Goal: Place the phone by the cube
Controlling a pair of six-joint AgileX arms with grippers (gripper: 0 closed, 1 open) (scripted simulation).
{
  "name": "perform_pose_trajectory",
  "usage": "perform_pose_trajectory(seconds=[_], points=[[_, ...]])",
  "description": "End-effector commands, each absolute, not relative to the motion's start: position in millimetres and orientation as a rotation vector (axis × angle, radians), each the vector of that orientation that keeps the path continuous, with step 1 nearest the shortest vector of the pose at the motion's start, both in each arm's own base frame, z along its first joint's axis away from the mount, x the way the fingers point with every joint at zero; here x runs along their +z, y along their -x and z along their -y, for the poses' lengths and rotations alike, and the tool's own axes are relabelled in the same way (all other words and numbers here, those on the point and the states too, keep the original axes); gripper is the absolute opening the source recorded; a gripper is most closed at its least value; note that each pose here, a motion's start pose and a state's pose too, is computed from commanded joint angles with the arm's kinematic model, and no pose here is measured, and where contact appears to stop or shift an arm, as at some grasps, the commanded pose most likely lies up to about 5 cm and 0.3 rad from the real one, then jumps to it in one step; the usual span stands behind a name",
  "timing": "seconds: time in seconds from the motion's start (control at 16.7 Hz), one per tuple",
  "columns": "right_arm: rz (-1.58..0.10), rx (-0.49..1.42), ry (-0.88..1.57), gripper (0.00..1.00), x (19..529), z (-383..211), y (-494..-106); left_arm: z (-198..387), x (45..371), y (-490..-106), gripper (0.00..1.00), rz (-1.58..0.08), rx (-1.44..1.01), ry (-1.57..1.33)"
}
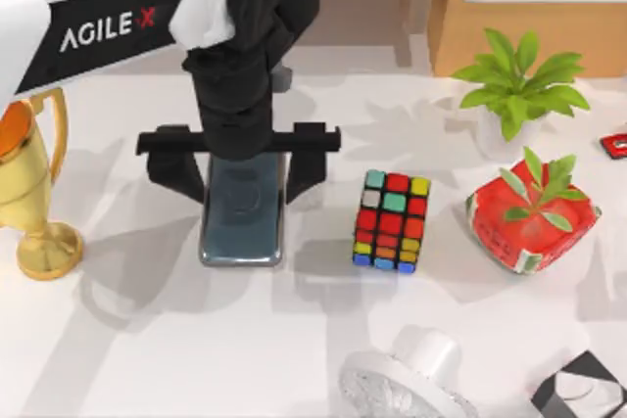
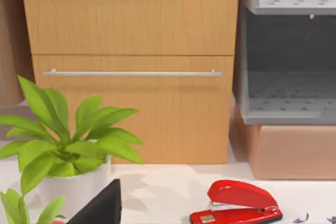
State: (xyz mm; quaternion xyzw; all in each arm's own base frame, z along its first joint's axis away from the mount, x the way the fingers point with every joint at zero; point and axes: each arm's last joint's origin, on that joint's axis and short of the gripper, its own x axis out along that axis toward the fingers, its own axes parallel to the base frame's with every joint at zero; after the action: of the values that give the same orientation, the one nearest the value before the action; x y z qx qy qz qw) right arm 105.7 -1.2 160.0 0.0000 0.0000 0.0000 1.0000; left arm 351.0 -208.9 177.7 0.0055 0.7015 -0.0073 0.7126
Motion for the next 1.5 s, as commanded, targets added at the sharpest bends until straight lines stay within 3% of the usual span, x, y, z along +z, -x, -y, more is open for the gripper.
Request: perform_pose_trajectory(seconds=[1.5], points=[[0.0,0.0,0.0,1.0,160.0,1.2,-105.7,235.0,249.5,-342.2,0.0,-1.195,-0.067,0.004]])
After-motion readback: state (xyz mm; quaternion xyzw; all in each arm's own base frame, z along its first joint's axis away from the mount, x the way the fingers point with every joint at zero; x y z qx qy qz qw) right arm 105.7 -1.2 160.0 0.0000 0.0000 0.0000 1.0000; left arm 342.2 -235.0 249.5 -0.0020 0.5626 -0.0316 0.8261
